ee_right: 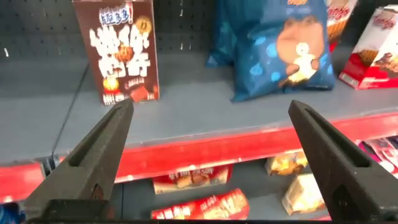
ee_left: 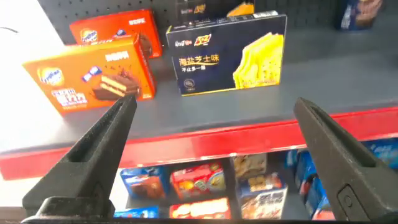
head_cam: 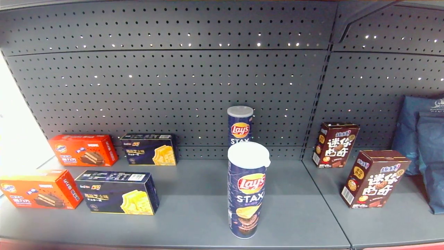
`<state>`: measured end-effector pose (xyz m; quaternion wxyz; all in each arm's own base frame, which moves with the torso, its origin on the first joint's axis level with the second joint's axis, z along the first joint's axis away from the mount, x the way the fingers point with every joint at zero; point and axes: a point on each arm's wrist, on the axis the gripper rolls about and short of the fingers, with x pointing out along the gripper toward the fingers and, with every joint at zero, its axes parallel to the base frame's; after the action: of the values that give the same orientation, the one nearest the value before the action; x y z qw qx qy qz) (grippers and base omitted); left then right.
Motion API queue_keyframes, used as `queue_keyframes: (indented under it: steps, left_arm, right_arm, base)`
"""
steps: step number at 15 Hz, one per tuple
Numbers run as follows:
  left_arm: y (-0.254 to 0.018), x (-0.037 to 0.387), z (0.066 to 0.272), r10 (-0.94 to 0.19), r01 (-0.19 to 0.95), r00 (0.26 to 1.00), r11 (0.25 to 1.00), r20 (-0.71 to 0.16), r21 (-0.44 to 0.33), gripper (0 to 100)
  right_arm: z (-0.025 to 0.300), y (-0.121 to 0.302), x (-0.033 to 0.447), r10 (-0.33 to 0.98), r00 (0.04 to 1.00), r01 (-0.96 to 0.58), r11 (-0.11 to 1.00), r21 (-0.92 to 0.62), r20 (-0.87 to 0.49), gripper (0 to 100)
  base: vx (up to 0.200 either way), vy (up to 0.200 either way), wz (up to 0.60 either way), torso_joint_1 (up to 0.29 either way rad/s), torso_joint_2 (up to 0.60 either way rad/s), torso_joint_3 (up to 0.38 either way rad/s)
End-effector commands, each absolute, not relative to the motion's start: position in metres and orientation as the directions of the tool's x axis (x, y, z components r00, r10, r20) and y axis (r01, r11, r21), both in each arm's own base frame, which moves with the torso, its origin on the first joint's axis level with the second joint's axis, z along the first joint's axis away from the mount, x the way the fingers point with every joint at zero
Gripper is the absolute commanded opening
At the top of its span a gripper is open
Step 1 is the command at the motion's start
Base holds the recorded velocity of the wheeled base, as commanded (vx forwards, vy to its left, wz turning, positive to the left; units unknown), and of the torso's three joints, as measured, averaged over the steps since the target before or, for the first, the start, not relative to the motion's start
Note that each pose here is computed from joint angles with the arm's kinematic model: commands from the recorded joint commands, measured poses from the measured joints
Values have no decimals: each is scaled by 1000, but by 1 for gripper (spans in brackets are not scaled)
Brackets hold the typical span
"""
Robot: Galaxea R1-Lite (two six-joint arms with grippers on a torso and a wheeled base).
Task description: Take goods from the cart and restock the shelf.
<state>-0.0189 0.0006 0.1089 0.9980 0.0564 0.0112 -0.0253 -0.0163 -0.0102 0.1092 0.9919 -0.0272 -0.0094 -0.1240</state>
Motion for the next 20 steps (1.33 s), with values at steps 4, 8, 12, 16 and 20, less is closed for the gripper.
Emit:
queue_keyframes:
  steps: [4, 8, 12, 16, 20]
  left_arm:
    - [0, -18, 83, -63, 62, 998, 993, 2, 98, 100]
    - [-3, -18, 82, -186, 186, 982, 978, -9, 94, 100]
    - [-4, -18, 82, -244, 245, 970, 968, -14, 60, 100]
    - [-1, -19, 74, -106, 112, 991, 991, -86, 71, 100]
    - [-2, -19, 76, -124, 128, 990, 989, -69, 66, 100]
  right_arm:
    - [86, -8, -15, -145, 989, 145, 989, -40, -7, 100]
    - [83, -1, -16, 174, 984, -176, 982, -71, -38, 100]
    - [83, -1, -19, -133, 990, 130, 990, -59, -52, 100]
    - [83, -1, -21, -23, 1000, 24, 998, -61, 15, 100]
    - [82, 2, -24, 98, 995, -97, 995, -37, 18, 100]
  base:
    - [0, 0, 0, 0, 0, 0]
    - [0, 0, 0, 0, 0, 0]
    - [0, 0, 0, 0, 0, 0]
    - [0, 0, 0, 0, 0, 0]
    - [0, 0, 0, 0, 0, 0]
